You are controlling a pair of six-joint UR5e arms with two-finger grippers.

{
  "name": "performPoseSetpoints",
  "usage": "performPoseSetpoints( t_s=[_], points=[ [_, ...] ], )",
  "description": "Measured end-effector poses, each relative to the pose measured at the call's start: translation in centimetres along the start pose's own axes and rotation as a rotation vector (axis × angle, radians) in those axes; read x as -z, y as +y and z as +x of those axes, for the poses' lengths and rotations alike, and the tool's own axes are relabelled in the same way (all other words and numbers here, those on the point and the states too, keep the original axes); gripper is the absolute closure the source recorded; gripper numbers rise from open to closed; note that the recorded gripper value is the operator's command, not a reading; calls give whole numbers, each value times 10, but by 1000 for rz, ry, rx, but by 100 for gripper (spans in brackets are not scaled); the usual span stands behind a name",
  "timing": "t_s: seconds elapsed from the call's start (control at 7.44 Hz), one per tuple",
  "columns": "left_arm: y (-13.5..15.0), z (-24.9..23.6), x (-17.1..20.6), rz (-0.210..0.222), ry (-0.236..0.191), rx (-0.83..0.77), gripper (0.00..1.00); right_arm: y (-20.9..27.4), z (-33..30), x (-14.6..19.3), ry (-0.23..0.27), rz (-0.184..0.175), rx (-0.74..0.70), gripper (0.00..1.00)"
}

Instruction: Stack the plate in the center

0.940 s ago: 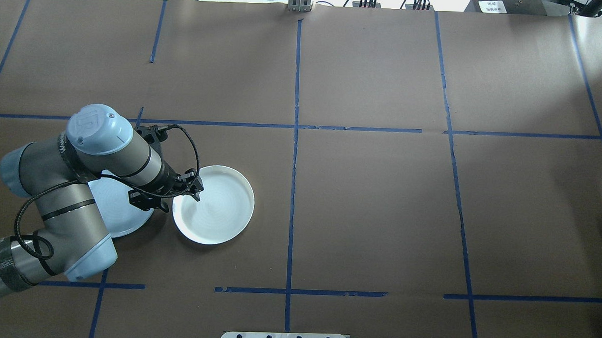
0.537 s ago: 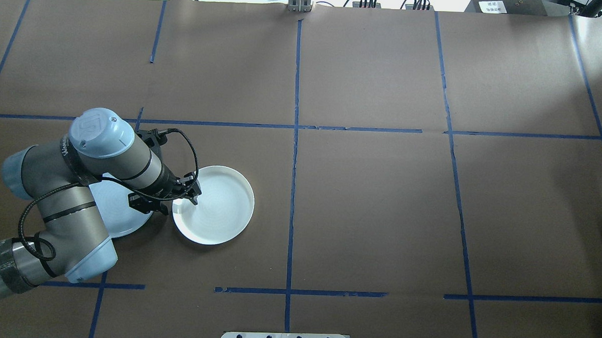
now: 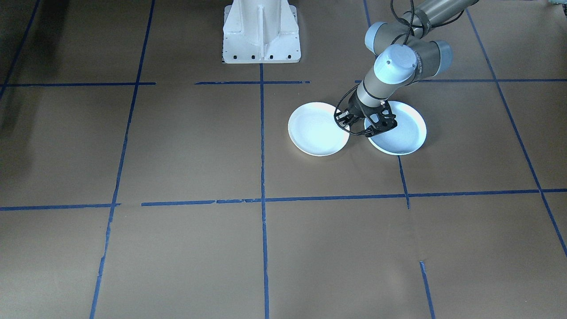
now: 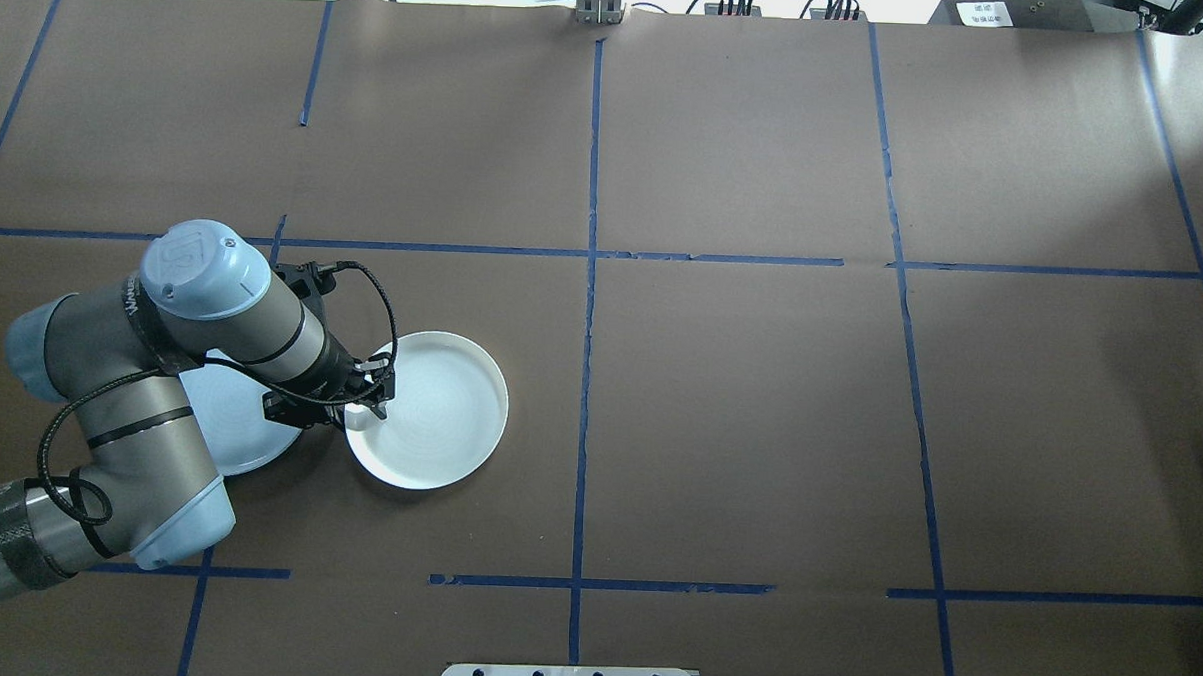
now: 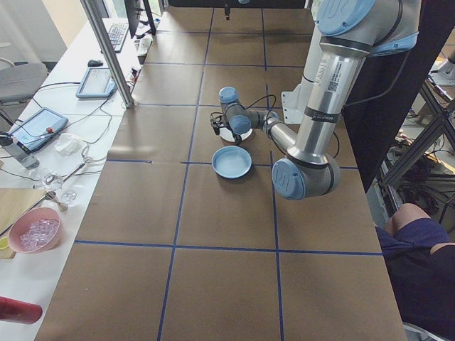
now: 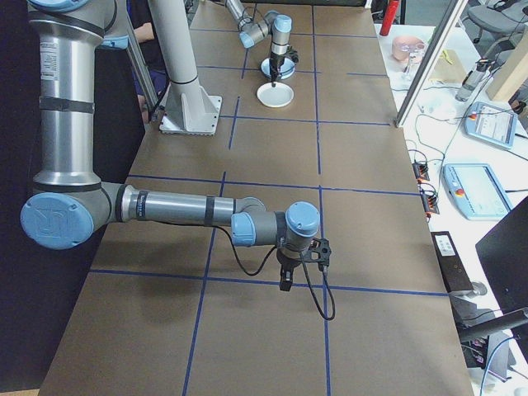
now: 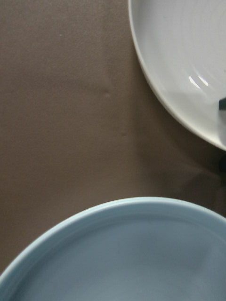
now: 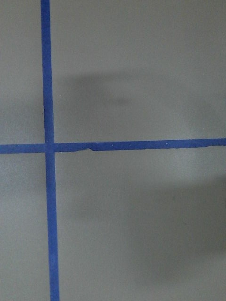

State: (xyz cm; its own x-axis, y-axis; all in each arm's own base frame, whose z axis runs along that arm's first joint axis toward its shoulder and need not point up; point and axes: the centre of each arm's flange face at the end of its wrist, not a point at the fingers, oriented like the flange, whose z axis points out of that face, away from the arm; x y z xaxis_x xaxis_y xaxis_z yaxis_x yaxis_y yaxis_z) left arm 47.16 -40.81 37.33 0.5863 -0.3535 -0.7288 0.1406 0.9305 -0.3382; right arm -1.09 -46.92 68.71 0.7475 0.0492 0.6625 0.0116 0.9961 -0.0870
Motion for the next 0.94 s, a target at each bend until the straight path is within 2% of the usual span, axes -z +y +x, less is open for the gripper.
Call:
performPoseSetpoints(
  t_s=[0.27, 0.67, 0.81, 0.94],
  points=[
    [4, 0, 13, -1, 16, -7, 100, 0, 0, 0, 0, 0, 0, 0],
    [31, -33, 74, -48, 81, -40, 100, 0, 0, 0, 0, 0, 0, 0],
    [34, -56, 97, -42, 93, -66, 100, 0, 0, 0, 0, 0, 0, 0],
    [28, -84, 112, -25, 86, -99, 100, 0, 0, 0, 0, 0, 0, 0]
  ],
)
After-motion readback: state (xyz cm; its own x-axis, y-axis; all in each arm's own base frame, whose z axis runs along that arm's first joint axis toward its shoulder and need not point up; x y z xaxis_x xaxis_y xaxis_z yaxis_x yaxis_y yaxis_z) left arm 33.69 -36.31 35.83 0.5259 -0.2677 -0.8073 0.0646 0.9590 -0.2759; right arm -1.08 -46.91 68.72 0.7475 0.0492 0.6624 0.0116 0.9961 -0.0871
